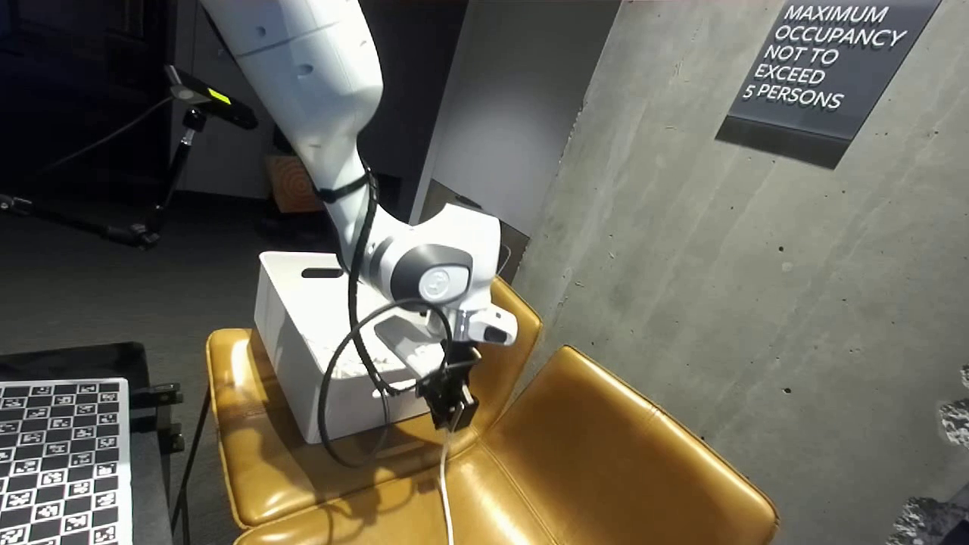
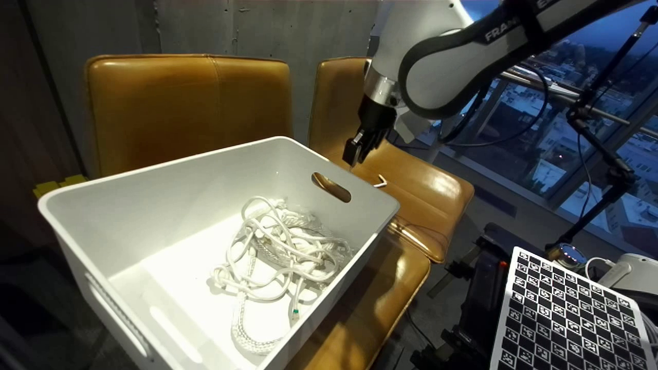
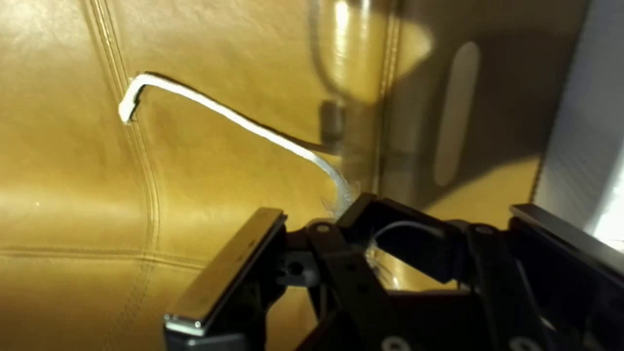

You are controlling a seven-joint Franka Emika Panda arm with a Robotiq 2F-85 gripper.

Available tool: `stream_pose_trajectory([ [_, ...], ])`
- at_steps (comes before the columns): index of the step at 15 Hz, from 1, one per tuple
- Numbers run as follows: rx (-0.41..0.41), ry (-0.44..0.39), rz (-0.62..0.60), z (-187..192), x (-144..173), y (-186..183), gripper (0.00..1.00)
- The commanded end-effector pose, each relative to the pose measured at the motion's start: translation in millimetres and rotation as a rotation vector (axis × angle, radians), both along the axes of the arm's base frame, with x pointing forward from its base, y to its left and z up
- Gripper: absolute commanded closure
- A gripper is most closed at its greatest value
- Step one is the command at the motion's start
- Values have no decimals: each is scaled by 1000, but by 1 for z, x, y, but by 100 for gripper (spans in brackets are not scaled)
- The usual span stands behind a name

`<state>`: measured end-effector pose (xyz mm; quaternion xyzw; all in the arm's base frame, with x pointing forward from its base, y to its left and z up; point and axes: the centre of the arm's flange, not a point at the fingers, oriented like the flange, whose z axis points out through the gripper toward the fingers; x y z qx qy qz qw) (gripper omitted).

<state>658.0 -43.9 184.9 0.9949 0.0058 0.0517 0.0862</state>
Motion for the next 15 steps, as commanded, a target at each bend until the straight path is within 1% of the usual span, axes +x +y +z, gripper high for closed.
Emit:
stream_pose_trajectory([
  [1, -11, -76, 79, 67, -32, 63, 98],
  [5, -28, -158, 177, 130, -51, 144, 98],
  [9, -31, -249, 274, 192, -82, 232, 98],
  [11, -36, -286, 329, 214, -106, 280, 98],
  [13, -44, -304, 372, 231, -136, 327, 98],
  [15, -56, -305, 395, 227, -149, 345, 98],
])
